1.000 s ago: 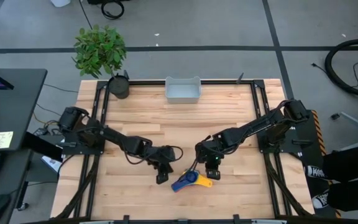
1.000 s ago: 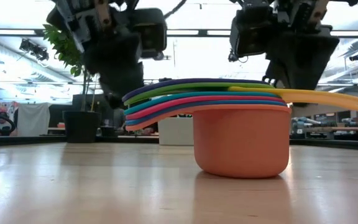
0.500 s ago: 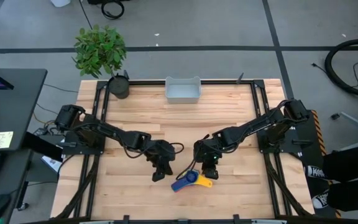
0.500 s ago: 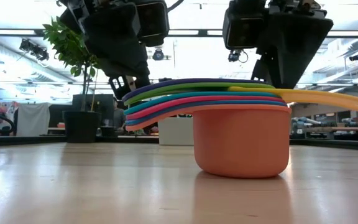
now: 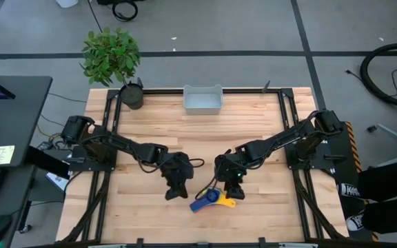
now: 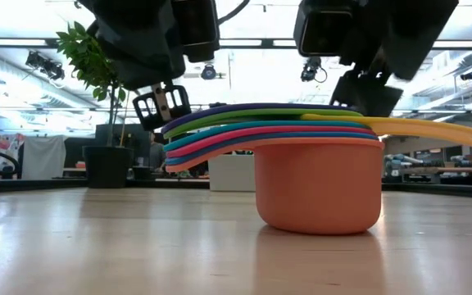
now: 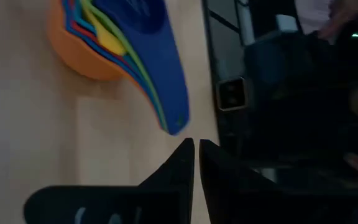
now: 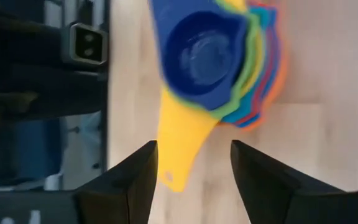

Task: Nest measuring cups in basket
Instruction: Put the stacked measuring cups into the gray bin

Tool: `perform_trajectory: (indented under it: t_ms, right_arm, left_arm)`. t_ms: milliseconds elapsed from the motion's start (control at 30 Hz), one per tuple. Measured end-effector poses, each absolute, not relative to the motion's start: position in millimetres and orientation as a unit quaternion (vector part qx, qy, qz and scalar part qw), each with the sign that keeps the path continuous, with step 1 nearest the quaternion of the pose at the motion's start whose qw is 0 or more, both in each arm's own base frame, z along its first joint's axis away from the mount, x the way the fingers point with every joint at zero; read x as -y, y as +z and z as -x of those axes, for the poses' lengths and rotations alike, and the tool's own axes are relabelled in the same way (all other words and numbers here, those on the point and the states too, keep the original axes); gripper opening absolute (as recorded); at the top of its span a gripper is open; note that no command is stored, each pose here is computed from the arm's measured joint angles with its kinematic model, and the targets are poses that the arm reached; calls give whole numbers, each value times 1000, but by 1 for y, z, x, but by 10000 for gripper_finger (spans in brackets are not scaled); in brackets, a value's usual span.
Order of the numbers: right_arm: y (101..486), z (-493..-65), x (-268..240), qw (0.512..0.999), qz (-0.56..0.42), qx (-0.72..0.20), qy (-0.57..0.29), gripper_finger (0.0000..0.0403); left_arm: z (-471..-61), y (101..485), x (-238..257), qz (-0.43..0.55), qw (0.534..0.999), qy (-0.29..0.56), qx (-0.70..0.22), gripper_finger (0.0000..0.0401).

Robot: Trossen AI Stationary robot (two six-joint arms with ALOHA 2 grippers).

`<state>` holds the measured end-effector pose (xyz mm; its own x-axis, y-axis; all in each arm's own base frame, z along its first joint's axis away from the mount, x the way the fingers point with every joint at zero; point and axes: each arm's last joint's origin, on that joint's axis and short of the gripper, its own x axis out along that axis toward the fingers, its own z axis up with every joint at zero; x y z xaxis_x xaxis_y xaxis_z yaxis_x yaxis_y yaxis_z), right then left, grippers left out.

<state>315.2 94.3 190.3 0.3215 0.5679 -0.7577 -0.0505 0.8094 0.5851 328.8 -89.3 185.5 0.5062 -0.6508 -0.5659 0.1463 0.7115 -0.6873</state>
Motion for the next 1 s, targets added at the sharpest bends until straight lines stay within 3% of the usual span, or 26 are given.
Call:
perform_trajectory:
  t_ms: [267, 633, 800, 1000]
  right_arm:
    - [192, -315, -91, 755, -263, -551, 237, 184]
    - [198, -327, -86, 794, -258, -496, 240, 182]
    - [205, -332, -99, 826, -205, -436, 293, 178]
    - [206, -333, -105, 854, -144, -406, 291, 174]
  left_arm:
    - [-329, 186, 90, 301, 810, -248, -437, 25]
    - [-331, 188, 90, 308, 816, -246, -423, 25]
    - [-331, 188, 90, 308, 816, -246, -423, 25]
    - [-331, 188, 90, 287, 824, -257, -417, 25]
